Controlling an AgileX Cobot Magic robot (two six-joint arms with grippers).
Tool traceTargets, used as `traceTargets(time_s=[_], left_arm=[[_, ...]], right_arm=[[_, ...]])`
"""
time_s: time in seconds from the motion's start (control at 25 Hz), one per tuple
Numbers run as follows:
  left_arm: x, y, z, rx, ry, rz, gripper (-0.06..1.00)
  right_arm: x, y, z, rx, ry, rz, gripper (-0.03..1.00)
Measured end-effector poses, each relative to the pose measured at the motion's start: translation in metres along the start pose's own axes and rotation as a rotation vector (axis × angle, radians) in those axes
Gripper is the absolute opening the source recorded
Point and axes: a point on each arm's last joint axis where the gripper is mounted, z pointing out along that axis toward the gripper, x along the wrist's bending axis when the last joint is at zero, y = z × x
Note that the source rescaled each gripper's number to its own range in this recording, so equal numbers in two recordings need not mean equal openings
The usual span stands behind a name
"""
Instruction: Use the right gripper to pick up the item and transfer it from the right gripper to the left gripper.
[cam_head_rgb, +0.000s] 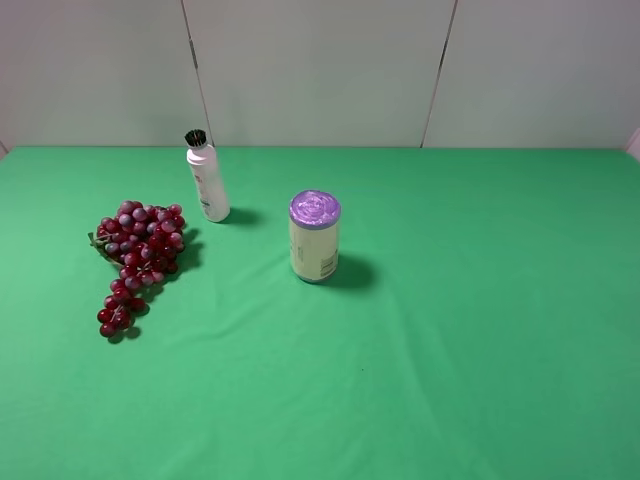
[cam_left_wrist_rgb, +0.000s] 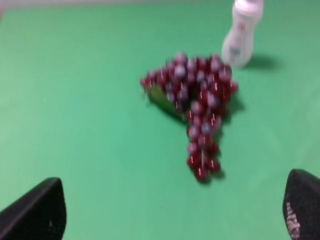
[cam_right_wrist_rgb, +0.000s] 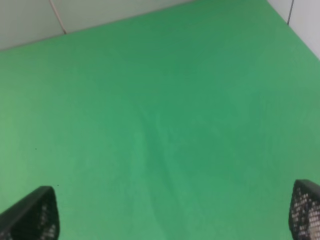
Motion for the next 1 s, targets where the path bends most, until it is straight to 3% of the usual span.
traceTargets(time_s=[0.28,0.44,1.0], left_arm=[[-0.001,-0.004,-0.002,0.055,-0.009,-0.006,0.8],[-0.003,-0.013,-0.003,0.16,-0.029,-0.017,0.8],[-0.007,-0.018,-0.001,0.167,-0.08,0.022,0.8]], right_arm=[[0.0,0.0,0.0,0.0,0.0,0.0,1.0],[0.0,0.0,0.0,0.0,0.0,0.0,1.0],[0.0,0.0,0.0,0.0,0.0,0.0,1.0]])
